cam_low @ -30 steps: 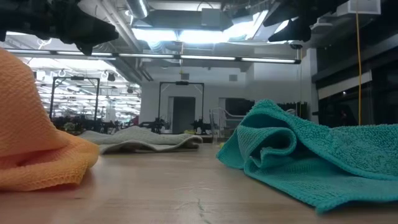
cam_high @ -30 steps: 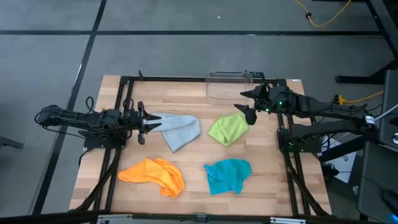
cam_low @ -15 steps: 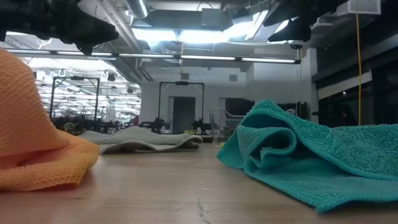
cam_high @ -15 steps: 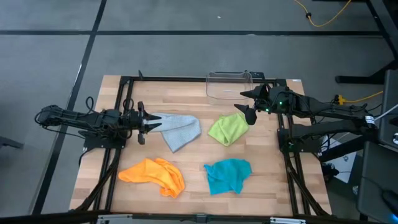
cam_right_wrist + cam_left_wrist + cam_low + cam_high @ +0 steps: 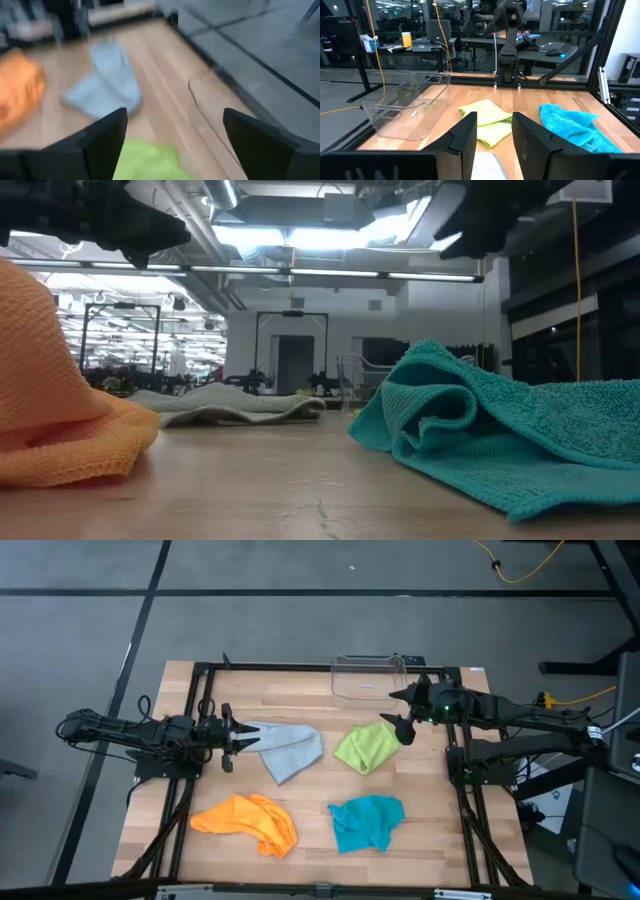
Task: Fold microfiber towels
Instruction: Fold the green microfiber towel
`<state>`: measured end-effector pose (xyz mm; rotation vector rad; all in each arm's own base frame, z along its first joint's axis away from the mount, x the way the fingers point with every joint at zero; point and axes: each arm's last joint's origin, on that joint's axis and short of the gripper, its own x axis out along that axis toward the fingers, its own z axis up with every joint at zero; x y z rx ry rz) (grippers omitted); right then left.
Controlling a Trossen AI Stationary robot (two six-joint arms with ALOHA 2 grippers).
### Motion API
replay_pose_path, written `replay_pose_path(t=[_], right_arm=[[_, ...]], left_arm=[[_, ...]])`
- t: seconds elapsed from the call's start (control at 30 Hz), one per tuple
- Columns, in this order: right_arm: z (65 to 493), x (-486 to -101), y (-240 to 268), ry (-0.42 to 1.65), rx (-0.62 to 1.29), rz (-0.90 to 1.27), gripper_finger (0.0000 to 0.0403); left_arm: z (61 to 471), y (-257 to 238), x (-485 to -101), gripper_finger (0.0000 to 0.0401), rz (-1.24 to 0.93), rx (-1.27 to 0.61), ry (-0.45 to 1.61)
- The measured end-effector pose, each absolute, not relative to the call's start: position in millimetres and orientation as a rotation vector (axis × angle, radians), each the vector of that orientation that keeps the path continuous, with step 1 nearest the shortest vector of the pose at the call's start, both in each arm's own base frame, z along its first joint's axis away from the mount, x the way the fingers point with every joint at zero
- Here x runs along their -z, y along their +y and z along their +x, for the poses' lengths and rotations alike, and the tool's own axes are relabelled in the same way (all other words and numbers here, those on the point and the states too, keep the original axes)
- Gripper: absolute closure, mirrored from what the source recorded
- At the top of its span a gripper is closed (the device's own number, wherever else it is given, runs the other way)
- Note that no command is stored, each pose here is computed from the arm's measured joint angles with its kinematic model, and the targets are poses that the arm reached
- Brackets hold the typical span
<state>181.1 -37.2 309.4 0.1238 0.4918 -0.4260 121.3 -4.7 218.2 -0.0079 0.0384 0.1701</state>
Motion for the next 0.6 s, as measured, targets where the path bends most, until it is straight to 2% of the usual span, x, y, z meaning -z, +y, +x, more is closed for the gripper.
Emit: replay_pose_path(t=[0.2, 0.6], right_arm=[[177.0, -302.7, -36.5, 0.574, 0.429, 0.119, 0.0073], [177.5, -303.5, -36.7, 0.559, 0.437, 0.139, 0.0073]], left_arm=[[121.3, -4.6, -218.3, 0.0286, -0.008, -0.17, 0.038], [121.3, -4.7, -218.2, 0.0286, -0.008, -0.17, 0.038]])
